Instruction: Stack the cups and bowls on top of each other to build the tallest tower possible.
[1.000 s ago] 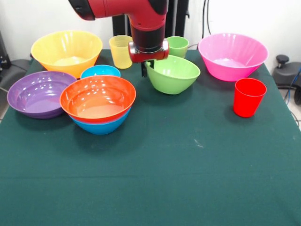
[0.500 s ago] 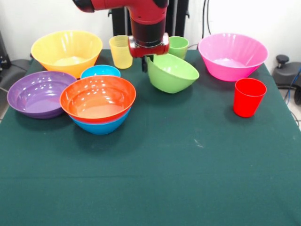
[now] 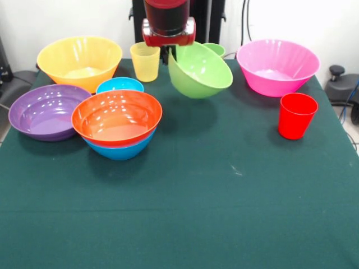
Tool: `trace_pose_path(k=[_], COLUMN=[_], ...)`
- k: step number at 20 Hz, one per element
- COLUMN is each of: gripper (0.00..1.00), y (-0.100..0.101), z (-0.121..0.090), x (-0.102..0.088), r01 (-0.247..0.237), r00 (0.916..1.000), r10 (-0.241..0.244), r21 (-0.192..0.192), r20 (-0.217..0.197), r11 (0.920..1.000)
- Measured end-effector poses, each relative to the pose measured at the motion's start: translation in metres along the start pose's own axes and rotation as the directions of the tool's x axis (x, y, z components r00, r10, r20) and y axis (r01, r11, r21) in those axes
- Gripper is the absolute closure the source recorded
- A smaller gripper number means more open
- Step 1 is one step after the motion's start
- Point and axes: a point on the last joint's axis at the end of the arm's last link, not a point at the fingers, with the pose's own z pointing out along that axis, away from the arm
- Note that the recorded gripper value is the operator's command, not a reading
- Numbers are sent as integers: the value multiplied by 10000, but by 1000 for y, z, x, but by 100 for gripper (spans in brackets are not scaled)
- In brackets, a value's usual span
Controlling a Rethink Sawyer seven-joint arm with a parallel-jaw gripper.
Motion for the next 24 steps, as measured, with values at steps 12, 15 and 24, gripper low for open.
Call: trace_pose_path(k=[12,15,24], gripper=[100,100,100], y=[-24,-31,-57], z=[-52,-60,-72], x=[-33,-44,-69], r01=[-441,-501,-238], r00=[9974,9981,9996], r10=[437,496,244], r21=[-64,-123,-432], r20=[-581,-372,136], r11=[9990,9987,9988])
